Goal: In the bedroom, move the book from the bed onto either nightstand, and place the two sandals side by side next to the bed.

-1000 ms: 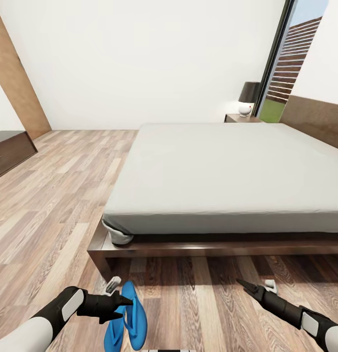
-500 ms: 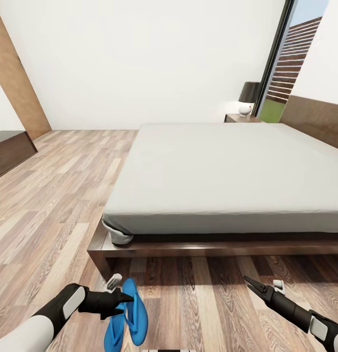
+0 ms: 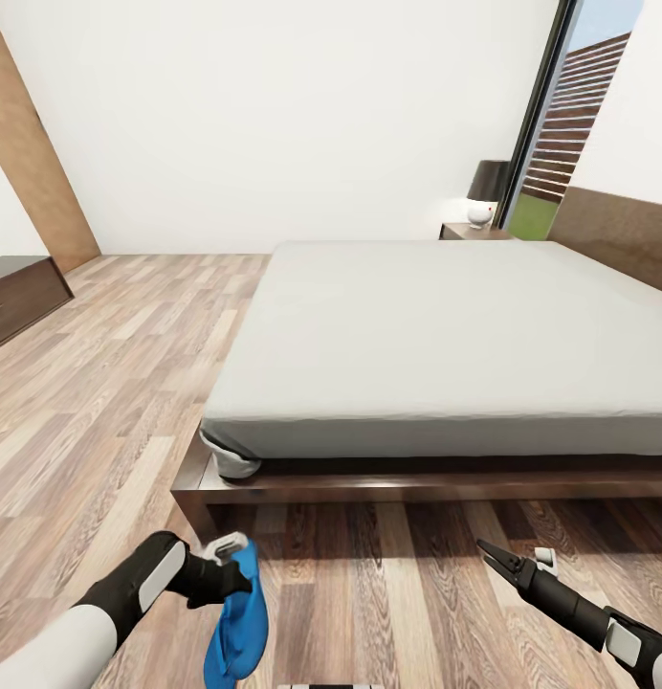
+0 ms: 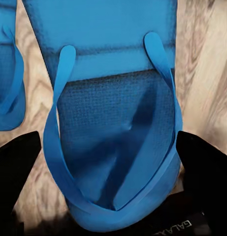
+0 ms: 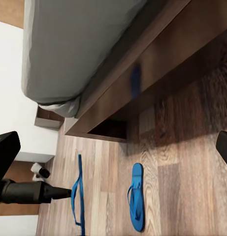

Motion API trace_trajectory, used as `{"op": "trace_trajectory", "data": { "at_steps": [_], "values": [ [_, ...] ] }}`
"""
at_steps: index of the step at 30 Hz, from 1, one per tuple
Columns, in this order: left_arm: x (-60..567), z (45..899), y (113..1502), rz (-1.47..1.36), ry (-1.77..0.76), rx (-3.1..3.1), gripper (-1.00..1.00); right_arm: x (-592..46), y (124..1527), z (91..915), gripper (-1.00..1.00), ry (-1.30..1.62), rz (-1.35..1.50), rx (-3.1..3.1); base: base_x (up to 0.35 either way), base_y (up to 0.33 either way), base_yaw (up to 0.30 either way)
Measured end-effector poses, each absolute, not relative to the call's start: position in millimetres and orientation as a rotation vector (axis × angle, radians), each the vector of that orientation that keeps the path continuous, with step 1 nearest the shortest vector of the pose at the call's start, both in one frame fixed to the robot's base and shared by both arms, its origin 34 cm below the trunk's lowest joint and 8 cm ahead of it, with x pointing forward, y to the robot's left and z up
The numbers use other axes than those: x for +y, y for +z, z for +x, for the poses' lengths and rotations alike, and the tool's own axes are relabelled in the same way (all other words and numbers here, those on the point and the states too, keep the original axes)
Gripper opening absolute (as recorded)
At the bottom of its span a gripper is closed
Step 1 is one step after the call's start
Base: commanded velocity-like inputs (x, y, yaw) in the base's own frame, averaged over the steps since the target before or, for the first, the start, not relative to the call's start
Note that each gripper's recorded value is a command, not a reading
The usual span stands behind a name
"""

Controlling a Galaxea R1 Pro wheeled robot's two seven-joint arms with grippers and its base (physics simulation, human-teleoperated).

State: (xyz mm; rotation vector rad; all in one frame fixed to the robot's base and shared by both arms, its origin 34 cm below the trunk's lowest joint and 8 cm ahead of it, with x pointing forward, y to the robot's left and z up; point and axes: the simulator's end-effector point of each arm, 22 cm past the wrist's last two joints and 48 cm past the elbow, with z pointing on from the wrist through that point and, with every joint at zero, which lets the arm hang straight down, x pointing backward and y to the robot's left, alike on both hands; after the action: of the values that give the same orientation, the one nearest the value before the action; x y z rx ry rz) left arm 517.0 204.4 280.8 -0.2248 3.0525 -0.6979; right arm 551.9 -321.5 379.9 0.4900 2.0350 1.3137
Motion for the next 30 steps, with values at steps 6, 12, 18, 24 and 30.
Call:
{"op": "trace_trajectory", "data": {
  "at_steps": [6, 12, 18, 24, 30],
  "values": [
    [200.6, 511.2, 276.3, -0.136, -0.637, 3.083, -1.00, -321.6, 379.8, 551.6, 1.00, 1.314, 0.490, 2.036, 0.000, 0.000, 0.000],
    [199.1, 515.0, 277.1, -0.116, -0.628, 3.069, -1.00, -321.4, 379.6, 551.4, 1.00, 1.314, 0.489, 2.037, 0.000, 0.000, 0.000],
    [197.2, 517.6, 272.0, -0.105, -0.628, 3.053, -1.00, -321.1, 372.9, 549.6, 1.00, 1.314, 0.489, 2.037, 0.000, 0.000, 0.000],
    [184.8, 529.4, 265.6, -0.021, -0.607, 3.001, -1.00, -319.5, 359.0, 545.4, 1.00, 1.318, 0.486, 2.039, 0.000, 0.000, 0.000],
    [186.9, 531.3, 255.3, 0.045, -0.554, 2.999, -1.00, -318.9, 346.5, 541.5, 1.00, 1.318, 0.501, 2.056, 0.000, 0.000, 0.000]
  ]
}}
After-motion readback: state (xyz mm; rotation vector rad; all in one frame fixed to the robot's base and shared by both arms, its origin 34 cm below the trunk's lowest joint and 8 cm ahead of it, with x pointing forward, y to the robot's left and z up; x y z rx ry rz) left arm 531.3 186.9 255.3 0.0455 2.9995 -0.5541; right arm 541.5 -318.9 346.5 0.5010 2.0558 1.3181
